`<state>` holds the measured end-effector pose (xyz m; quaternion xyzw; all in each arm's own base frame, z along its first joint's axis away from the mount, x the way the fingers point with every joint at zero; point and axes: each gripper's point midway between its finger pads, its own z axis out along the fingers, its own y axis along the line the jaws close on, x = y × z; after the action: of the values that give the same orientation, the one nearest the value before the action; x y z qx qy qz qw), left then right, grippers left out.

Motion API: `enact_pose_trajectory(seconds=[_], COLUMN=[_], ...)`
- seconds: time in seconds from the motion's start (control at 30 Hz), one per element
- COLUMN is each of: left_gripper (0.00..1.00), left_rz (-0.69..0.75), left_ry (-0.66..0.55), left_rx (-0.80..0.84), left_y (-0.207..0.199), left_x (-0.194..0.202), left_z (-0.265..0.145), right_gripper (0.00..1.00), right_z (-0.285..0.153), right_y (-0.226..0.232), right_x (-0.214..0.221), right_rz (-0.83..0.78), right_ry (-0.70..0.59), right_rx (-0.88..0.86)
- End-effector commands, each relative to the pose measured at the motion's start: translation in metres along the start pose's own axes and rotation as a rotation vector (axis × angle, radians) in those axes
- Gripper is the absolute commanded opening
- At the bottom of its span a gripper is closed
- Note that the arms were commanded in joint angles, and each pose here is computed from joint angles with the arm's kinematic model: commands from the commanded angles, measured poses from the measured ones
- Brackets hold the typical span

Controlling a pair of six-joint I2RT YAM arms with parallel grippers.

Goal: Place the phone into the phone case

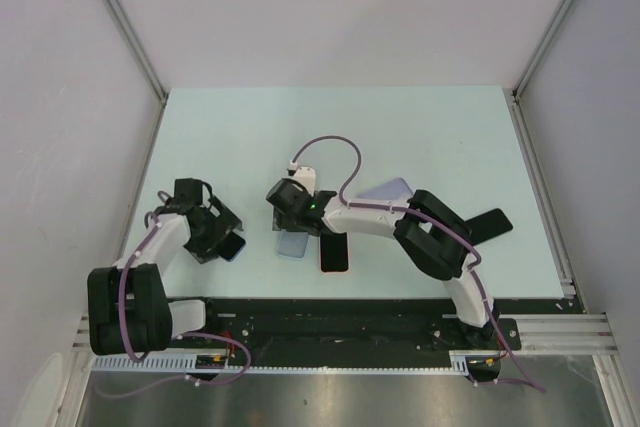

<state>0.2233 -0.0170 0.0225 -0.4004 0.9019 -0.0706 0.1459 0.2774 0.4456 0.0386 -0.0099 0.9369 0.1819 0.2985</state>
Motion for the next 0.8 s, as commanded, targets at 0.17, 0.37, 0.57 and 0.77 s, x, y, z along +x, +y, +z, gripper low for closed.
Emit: enact_pose_trajectory(seconds=[0.17, 0.37, 0.57, 0.77], left_gripper=[1.0, 1.0, 1.0, 1.0], left_rz=[0.002, -0.005, 0.072, 0.158], left_ry=[-0.03, 0.005, -0.023, -0.029], left_rx=[0.256, 0.323, 0.403, 0.452], left_y=[-0.035, -0.05, -0.089, -0.13], left_x=[0.004, 0.012, 0.003, -0.008], left_z=[0.002, 0.006, 0.0, -0.001], right_gripper=[0.79, 0.85, 0.85, 0.85], right_z=[-0.058, -0.083, -0.094, -0.101], right_y=[-0.013, -0.029, -0.044, -0.055], right_x=[-0.045, -0.067, -0.071, -0.073], right_rz=[0.008, 0.048, 0.06, 0.066], right_ry=[-0.112, -0.155, -0.171, -0.174], right_rx=[-0.008, -0.022, -0.018, -0.019])
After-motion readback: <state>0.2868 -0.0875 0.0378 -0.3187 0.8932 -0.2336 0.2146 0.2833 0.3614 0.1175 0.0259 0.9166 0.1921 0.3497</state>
